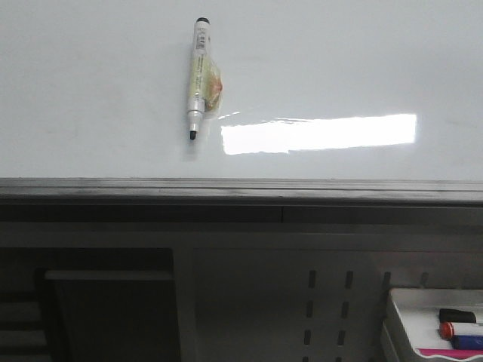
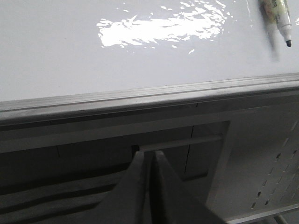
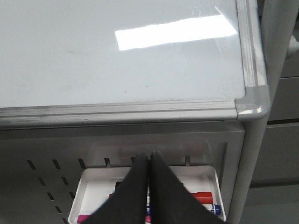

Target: Write number 4 on whiteboard

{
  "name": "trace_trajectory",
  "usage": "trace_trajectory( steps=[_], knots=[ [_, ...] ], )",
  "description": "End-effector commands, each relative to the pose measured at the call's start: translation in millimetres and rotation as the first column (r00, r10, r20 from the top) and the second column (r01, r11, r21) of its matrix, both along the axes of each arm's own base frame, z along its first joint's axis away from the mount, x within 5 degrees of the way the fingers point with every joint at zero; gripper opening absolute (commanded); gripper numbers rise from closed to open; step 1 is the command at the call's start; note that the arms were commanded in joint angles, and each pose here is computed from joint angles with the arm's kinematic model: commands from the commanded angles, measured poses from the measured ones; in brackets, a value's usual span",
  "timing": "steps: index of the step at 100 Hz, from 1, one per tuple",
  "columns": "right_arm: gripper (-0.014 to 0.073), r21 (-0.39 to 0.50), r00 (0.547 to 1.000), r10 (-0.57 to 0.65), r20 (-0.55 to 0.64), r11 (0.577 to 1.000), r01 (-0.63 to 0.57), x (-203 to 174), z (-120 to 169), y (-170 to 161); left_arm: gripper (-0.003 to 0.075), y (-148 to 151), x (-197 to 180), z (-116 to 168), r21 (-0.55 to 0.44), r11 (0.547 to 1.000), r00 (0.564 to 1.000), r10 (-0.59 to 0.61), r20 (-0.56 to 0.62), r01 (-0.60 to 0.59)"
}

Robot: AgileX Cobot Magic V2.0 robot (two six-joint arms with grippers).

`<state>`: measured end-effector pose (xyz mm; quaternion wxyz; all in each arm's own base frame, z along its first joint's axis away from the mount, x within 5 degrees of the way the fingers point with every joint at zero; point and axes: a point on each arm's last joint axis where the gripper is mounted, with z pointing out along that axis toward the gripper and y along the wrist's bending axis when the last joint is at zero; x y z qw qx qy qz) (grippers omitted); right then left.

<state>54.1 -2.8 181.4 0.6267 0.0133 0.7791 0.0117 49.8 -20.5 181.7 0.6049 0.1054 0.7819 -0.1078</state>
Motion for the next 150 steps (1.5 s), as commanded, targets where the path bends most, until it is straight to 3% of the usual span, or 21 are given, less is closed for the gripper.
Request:
trace_trajectory(
  steps=[1,78,87,98,118,136,143,150],
  knots=[
    [-0.0039,-0.001,0.999,0.011,0.053,1.000,-0.011,1,0,1,-0.0020,1,0,-7,-0.026,1.000,1.000,0.014,0.016,-0.014],
    [-0.0039,-0.001,0.999,0.011,0.053,1.000,-0.011,1,0,1,-0.0020,1,0,-7,-0.026,1.000,1.000,0.014,0.016,-0.014],
    [-0.0039,-0.042,0.998,0.014,0.069,0.999,-0.011,1,1,1,-0.0020,1,0,-7,-0.026,1.000,1.000,0.014,0.016,-0.014],
    [-0.0039,-0.097,0.991,0.036,0.131,0.995,-0.023,2,7,2,-0.0020,1,0,-7,-0.026,1.000,1.000,0.014,0.016,-0.014],
    [-0.0039,-0.097,0.956,0.090,0.278,0.993,-0.066,2,21,7,-0.0020,1,0,-7,-0.026,1.000,1.000,0.014,0.016,-0.014],
    [-0.0039,0.002,0.888,0.110,0.446,0.992,-0.123,-1,37,11,-0.0020,2,2,-2,-0.034,0.999,0.997,0.035,0.070,-0.033],
    [-0.0043,0.022,0.885,0.103,0.454,0.992,-0.127,-2,37,11,-0.0020,3,3,3,-0.117,0.992,0.992,0.061,0.109,-0.048],
    [-0.0046,0.125,0.894,0.069,0.442,0.983,-0.138,-1,36,10,-0.0020,4,4,11,-0.280,0.958,0.986,0.105,0.133,-0.065]
  ],
)
